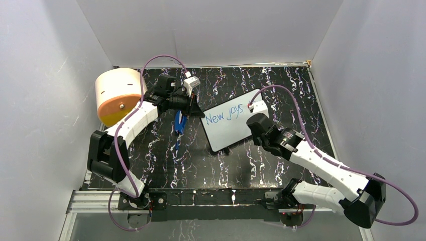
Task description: Write a sentence on the whiteboard
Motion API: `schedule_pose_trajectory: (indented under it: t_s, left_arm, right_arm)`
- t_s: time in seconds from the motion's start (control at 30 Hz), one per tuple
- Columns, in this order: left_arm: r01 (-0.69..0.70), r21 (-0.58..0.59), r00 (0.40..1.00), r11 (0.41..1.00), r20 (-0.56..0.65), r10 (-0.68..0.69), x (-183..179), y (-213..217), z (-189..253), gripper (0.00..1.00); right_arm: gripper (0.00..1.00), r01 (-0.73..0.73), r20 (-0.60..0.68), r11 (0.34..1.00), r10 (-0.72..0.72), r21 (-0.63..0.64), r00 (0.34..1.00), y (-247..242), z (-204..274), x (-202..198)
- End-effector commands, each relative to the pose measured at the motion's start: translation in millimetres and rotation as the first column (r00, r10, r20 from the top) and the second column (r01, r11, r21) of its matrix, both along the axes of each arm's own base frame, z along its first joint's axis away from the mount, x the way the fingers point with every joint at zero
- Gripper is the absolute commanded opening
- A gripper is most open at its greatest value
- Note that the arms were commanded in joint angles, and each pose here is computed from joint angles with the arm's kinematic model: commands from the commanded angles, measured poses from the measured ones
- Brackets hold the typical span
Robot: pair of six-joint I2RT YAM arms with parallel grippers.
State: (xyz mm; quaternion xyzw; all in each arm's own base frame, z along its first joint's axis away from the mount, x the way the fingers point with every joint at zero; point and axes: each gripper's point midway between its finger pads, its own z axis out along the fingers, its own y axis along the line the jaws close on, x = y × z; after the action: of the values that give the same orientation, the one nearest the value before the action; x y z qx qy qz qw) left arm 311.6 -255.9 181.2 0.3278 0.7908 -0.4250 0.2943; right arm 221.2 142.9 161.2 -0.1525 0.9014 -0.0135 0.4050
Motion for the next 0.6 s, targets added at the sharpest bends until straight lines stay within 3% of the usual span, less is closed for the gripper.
schedule_pose_trajectory:
  t_s: [0.0, 0.3, 0.57]
  left_arm:
    - [-0.034, 0.044, 0.998, 0.998, 0.059, 0.031, 4.8, 8.2, -0.8, 0.00]
    - [-0.029, 0.037, 0.998, 0.999, 0.059, 0.027, 3.4, 7.5, 1.4, 0.00]
    - [-0.031, 0.037, 0.998, 0.999, 0.061, 0.029, 3.7, 7.7, 1.9, 0.00]
  right_arm:
    - [0.00, -0.023, 0.051, 0.997, 0.019, 0.080, 0.999, 10.3, 22.1, 7.7]
    - [0.00, -0.175, 0.012, 0.960, 0.177, 0.219, 0.984, 53.5, 18.4, 1.9]
    - [0.00, -0.216, -0.043, 0.945, 0.233, 0.244, 0.972, 74.8, 9.0, -3.1]
